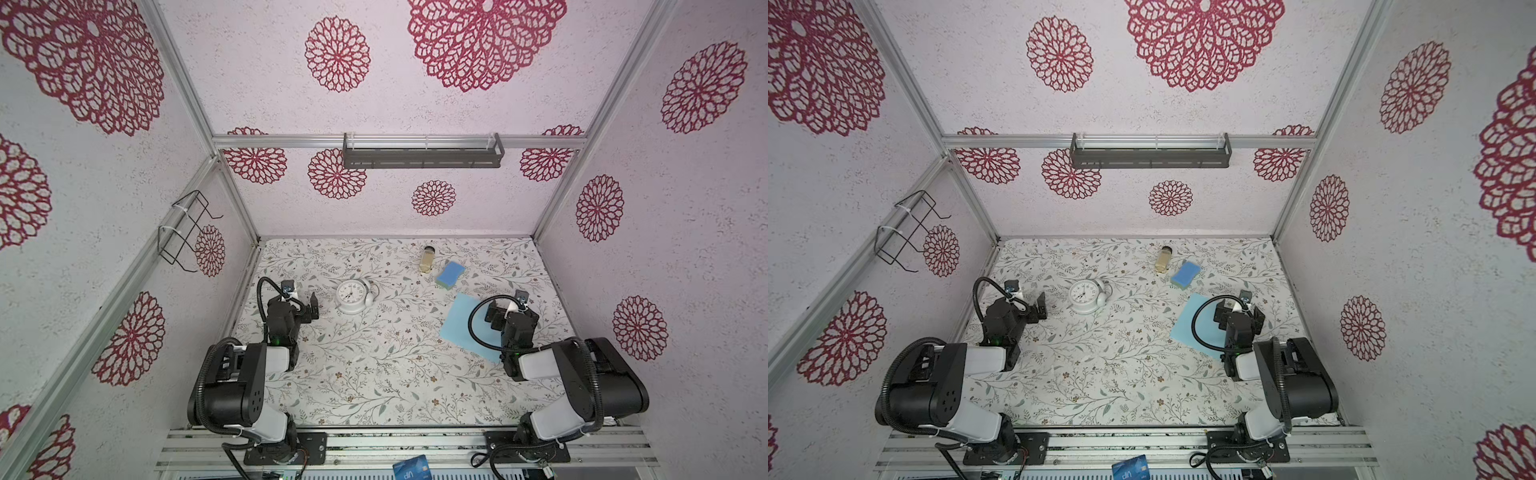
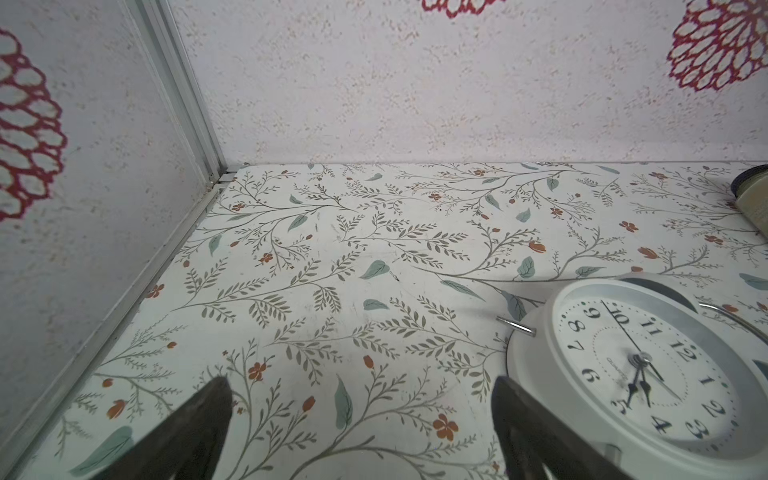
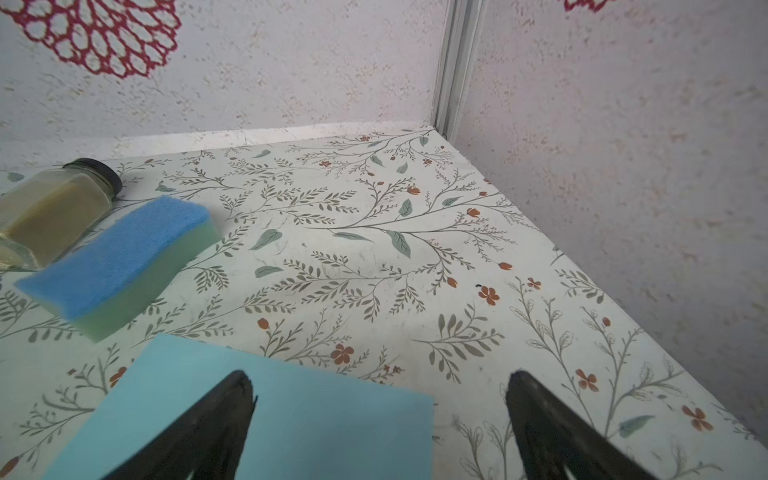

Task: Fold a paper plane with a square sheet of paper (fold left side to right side)

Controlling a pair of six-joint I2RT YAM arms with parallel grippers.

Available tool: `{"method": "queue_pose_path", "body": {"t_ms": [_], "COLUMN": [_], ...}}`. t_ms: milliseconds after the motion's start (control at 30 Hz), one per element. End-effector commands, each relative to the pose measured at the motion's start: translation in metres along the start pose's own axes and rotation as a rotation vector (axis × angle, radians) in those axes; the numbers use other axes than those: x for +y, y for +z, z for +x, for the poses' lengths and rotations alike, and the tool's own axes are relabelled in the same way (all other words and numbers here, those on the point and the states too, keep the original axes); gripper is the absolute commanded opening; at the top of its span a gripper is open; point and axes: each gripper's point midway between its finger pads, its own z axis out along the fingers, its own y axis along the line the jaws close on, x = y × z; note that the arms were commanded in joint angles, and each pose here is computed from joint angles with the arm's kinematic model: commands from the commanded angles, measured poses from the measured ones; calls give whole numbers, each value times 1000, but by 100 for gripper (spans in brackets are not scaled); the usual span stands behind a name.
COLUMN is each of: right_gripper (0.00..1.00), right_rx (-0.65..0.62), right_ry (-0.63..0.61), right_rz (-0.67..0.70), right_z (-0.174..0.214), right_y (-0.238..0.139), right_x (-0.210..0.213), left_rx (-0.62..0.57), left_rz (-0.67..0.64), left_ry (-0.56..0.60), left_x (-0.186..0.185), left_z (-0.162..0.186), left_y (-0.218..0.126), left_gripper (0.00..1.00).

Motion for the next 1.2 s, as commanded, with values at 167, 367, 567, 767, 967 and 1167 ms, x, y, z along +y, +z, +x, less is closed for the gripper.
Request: {"method": "queue_pose_path", "body": {"t_ms": [167,367,567,767,967,1167], "right_gripper": [98,98,99,99,99,98], "right_rx": [-51,-53,-51,-46,-42,-54], "right_ry": [7,8,9,10,9,14], "right_rz": [1,2,2,0,0,0], "right_z": [-14,-14,-15,-13,-13,-15], "right_y": [-2,-1,-1,0,1,-2], "right_x": [1,1,1,1,1,0], "left_rx": [-48,-48,-49,-38,-36,-42], "left_rz": [3,3,3,0,-1,-3], "left_ry": [6,5,6,9,10,11], "left_x": [-1,-1,-1,0,-1,0], "left_z": [-13,-13,-13,-12,-12,-13], "left_y": [-1,-1,-1,2,2,1], "left_gripper": [99,99,99,99,99,99]}}
